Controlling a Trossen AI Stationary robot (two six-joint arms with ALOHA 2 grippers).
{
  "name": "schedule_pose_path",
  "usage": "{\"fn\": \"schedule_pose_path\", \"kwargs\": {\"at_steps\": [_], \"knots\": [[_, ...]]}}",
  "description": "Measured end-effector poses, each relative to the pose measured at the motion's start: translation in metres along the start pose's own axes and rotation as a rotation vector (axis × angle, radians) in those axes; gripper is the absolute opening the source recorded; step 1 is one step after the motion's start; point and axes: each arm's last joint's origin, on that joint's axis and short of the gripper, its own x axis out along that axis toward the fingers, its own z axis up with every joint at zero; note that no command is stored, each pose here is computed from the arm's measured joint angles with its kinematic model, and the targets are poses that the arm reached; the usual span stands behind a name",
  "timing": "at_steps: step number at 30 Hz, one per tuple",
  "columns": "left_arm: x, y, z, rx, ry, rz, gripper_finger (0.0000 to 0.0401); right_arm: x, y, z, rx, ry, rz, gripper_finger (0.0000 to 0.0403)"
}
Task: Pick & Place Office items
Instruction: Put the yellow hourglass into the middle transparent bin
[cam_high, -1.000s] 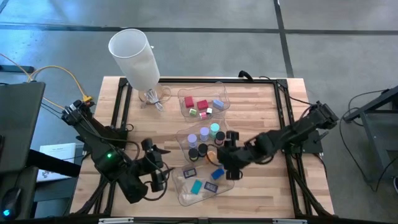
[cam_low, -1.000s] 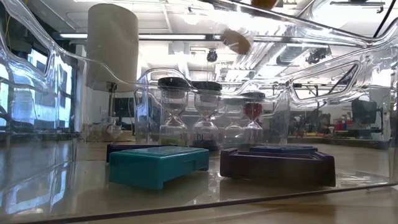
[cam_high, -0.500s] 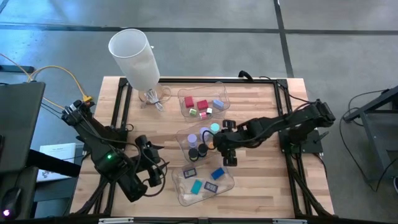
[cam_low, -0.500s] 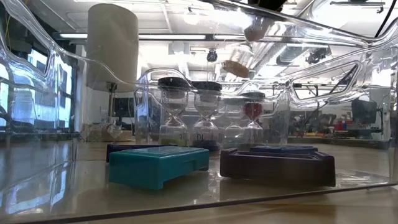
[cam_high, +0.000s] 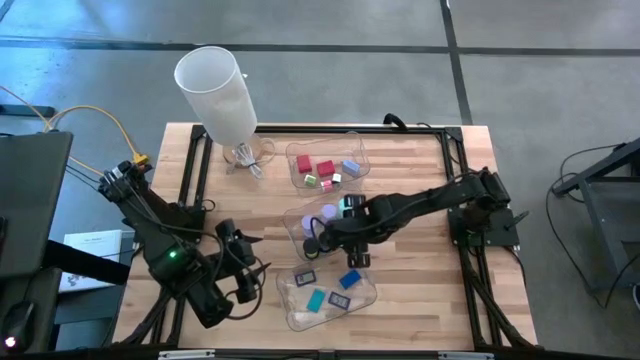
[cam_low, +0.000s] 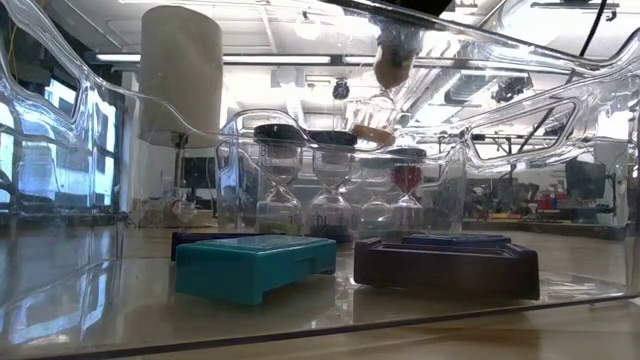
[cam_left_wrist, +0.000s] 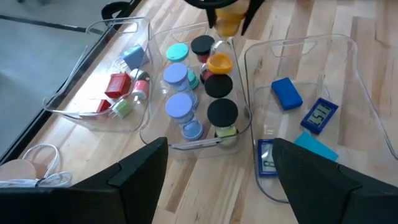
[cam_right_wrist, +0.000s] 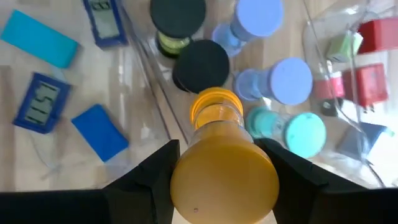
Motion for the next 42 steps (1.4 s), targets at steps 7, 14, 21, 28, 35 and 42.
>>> {"fn": "schedule_pose_path", "kwargs": {"at_steps": [7, 14, 21, 28, 35, 42], "knots": [[-0.004, -0.003, -0.005, 0.021, -0.001, -0.017, 0.0282, 0.0, -0.008, 0.001, 0.021, 0.017, -0.006, 0.0184], [-0.005, -0.005, -0.012, 0.036, 0.005, -0.021, 0.0282, 0.003, -0.023, 0.0, 0.059, 0.059, 0.005, 0.0185], [-0.003, -0.006, -0.017, 0.051, 0.01, -0.015, 0.0282, 0.005, -0.029, 0.002, 0.079, 0.046, 0.014, 0.0185], [-0.003, -0.006, -0.017, 0.052, 0.011, -0.014, 0.0282, 0.005, -0.024, 0.003, 0.075, 0.034, 0.025, 0.0185], [-0.003, -0.006, -0.017, 0.052, 0.011, -0.014, 0.0282, 0.005, -0.021, 0.005, 0.085, 0.014, 0.034, 0.0185], [-0.003, -0.006, -0.017, 0.049, 0.013, -0.015, 0.0282, 0.005, -0.022, 0.004, 0.096, 0.022, 0.031, 0.0185]]}}
